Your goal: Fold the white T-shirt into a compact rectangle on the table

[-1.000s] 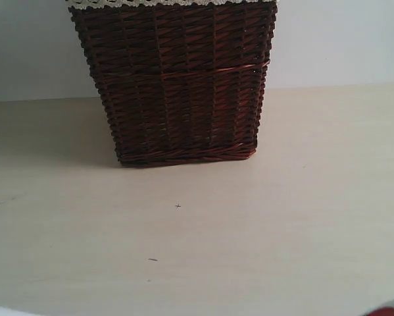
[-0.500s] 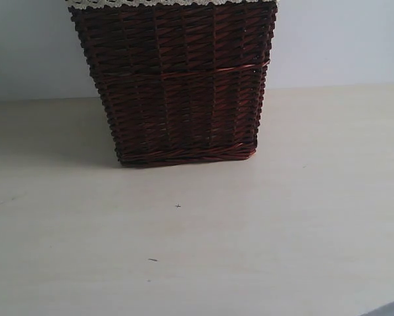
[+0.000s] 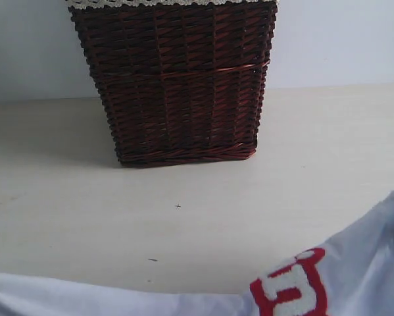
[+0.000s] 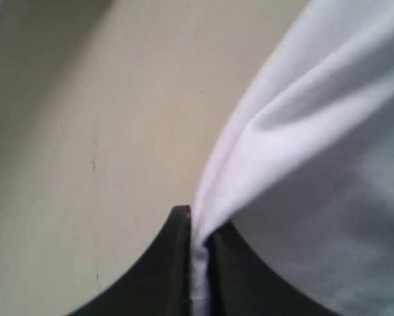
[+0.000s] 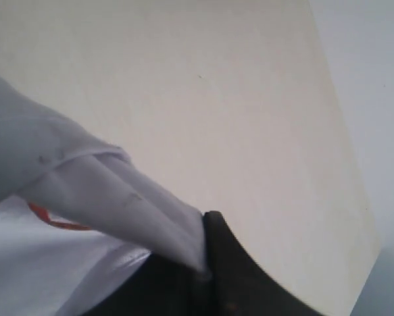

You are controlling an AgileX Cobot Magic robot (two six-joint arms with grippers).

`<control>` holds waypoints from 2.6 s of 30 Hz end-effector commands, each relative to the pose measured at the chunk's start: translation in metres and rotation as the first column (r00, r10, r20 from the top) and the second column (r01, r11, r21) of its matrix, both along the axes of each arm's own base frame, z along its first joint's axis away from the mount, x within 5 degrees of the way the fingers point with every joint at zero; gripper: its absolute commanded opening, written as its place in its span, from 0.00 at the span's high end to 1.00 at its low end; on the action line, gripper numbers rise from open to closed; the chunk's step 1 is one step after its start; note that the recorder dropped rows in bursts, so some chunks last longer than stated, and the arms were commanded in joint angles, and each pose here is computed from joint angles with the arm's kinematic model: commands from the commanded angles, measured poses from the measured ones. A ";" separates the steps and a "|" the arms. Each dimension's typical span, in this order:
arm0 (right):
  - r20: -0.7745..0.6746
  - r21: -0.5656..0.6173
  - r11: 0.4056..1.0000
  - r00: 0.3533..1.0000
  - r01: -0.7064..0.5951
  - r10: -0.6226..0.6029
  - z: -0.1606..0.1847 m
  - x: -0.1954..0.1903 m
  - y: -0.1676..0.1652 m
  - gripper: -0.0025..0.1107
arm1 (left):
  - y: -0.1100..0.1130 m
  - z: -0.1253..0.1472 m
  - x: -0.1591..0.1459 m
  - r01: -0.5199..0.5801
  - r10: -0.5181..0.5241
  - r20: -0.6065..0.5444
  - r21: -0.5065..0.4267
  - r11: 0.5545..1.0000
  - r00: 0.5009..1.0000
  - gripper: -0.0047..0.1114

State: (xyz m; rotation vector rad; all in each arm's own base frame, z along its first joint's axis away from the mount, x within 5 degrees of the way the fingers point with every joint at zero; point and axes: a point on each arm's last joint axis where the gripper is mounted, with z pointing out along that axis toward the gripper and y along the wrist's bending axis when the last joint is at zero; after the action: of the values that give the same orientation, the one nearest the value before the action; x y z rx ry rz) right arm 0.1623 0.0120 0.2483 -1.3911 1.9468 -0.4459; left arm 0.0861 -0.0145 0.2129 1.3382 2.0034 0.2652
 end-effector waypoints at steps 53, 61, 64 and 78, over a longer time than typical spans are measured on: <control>0.306 0.735 0.664 0.808 0.136 -0.503 0.076 -0.078 -0.002 0.98 | 0.026 0.100 -0.005 -0.163 0.810 0.291 -0.892 0.422 0.509 0.96; 0.394 0.693 0.716 0.784 0.090 -0.480 0.079 -0.103 -0.003 0.98 | 0.026 0.039 -0.006 -0.276 0.830 0.149 -0.899 0.340 0.538 0.96; 0.405 0.669 0.737 0.784 0.097 -0.471 0.077 -0.108 -0.004 0.98 | 0.026 0.023 -0.006 -0.316 0.831 0.119 -0.888 0.334 0.544 0.96; 0.339 0.619 0.769 0.827 0.162 -0.447 0.066 -0.113 -0.004 0.98 | 0.025 -0.009 -0.018 -0.318 0.828 0.144 -0.877 0.361 0.543 0.96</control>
State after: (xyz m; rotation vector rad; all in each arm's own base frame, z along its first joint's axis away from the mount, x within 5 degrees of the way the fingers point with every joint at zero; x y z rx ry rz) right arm 0.0508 0.0078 0.3205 -0.4847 1.6414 -0.2884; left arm 0.0727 0.0103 0.2008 -0.1728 1.6771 0.0616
